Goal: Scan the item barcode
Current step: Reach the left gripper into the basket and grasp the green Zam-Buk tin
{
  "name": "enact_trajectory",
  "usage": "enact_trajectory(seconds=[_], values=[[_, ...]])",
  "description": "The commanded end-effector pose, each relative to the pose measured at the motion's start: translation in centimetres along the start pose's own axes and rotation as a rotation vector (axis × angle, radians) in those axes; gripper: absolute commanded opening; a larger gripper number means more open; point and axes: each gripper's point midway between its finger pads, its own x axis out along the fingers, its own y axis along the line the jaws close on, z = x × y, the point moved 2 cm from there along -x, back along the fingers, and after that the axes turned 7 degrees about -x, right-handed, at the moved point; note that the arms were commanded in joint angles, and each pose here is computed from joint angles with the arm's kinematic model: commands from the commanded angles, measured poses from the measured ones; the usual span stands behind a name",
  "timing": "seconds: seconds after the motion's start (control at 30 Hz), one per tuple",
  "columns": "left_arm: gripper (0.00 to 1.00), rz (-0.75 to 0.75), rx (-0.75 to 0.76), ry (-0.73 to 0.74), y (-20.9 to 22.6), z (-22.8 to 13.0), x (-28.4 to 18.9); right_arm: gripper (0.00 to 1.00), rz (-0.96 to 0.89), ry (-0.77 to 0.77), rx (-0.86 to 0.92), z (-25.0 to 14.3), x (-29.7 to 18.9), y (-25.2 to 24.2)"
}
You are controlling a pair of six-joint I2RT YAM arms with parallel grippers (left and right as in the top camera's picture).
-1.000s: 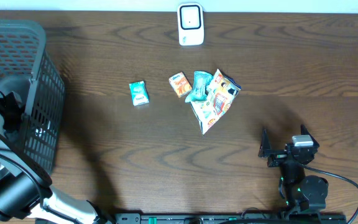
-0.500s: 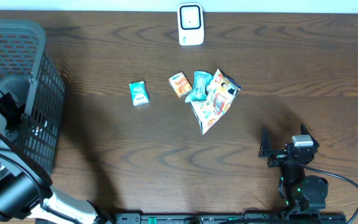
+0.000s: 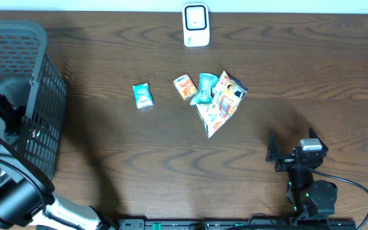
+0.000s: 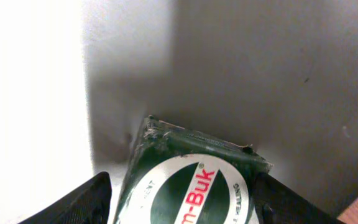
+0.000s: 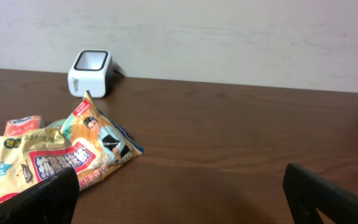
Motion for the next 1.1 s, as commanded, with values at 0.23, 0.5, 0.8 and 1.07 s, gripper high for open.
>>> enact_trajectory(seconds=[0.23, 0.5, 0.8, 1.07], values=[[0.91, 0.028, 0.069, -0.053, 0.3, 0.9, -2.2, 0.99, -0.009, 0.001, -0.007, -0.1, 0.0, -0.2], [0.91, -0.084, 0.236, 0.017, -1.5, -1.8, -0.2, 0.99, -0.009, 0.001, -0.007, -0.1, 0.0, -0.2], [0.84, 0.018, 0.324, 0.018, -0.2, -2.8, 1.4, 0.99, -0.009, 0.001, -0.007, -0.1, 0.0, -0.2], [0.68, 0.028, 0.325, 0.007, 0.0, -2.6, 1.5, 0.99, -0.009, 0.001, -0.007, -0.1, 0.0, -0.2]])
